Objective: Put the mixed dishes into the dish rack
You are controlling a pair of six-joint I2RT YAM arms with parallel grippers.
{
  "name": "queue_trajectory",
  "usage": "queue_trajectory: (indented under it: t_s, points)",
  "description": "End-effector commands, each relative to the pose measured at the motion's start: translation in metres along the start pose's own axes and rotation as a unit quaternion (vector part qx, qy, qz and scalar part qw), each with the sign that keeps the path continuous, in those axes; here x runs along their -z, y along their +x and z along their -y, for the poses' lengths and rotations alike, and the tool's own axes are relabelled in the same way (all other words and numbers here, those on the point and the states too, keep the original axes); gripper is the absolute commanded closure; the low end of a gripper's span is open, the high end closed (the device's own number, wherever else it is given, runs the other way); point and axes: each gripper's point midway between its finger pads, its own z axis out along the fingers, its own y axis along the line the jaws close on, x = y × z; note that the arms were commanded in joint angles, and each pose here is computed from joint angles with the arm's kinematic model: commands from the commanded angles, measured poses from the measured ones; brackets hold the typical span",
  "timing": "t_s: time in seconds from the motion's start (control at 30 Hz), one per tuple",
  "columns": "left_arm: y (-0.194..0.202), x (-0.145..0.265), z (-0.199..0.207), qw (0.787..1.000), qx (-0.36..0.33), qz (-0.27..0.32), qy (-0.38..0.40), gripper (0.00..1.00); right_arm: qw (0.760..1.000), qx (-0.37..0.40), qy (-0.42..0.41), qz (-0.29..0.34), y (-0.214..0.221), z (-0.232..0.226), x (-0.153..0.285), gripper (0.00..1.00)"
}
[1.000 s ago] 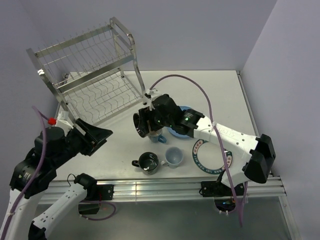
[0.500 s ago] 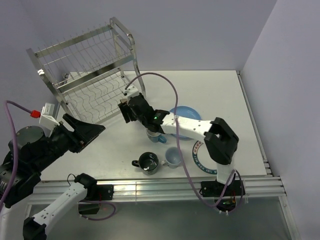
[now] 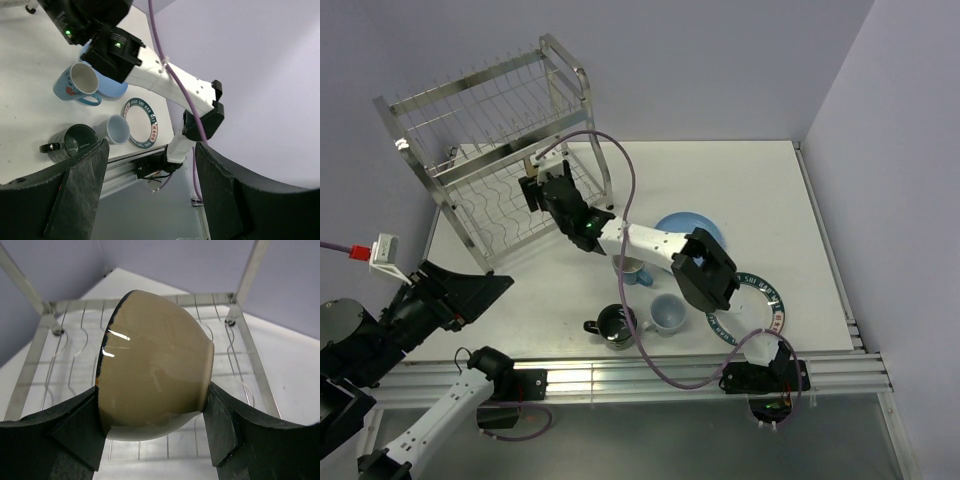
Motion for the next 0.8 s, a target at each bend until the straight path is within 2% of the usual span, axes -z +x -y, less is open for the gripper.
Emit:
queue_trajectory:
  t_s: [0.0, 0.07, 0.1, 0.17, 0.3, 0.4, 0.57, 0.77]
  points:
    - [-0.003, -0.003, 0.002, 0.999, -0.039, 0.001, 0.007, 0.24, 0.993, -0.021, 0.03, 0.108, -0.053, 0.001, -0.02, 1.0]
    - [-0.007, 0.002, 0.007, 0.998, -0.059, 0.01, 0.017, 0.24, 0.99, -0.025, 0.045, 0.128, -0.06, 0.003, -0.028, 1.0]
    - [-0.012, 0.005, 0.013, 0.997, -0.065, 0.019, 0.026, 0.24, 0.991, -0.018, 0.051, 0.122, -0.044, 0.003, -0.036, 1.0]
    - [-0.015, 0.009, 0.017, 0.996, -0.086, 0.023, 0.032, 0.24, 0.989, -0.031, 0.055, 0.137, -0.048, 0.006, -0.042, 1.0]
    - [-0.02, 0.015, 0.023, 0.992, -0.115, 0.03, 0.038, 0.24, 0.985, -0.025, 0.065, 0.155, -0.028, 0.016, -0.055, 1.0]
    - [-0.017, 0.016, 0.02, 0.991, -0.125, 0.031, 0.043, 0.23, 0.985, -0.007, 0.068, 0.16, -0.014, 0.021, -0.067, 1.0]
    - [-0.01, 0.016, 0.008, 0.99, -0.129, 0.032, 0.042, 0.23, 0.982, 0.003, 0.054, 0.181, -0.019, 0.028, -0.076, 1.0]
    - [-0.012, 0.009, 0.003, 0.989, -0.141, 0.035, 0.03, 0.22, 0.987, 0.017, 0.034, 0.157, -0.021, 0.028, -0.077, 1.0]
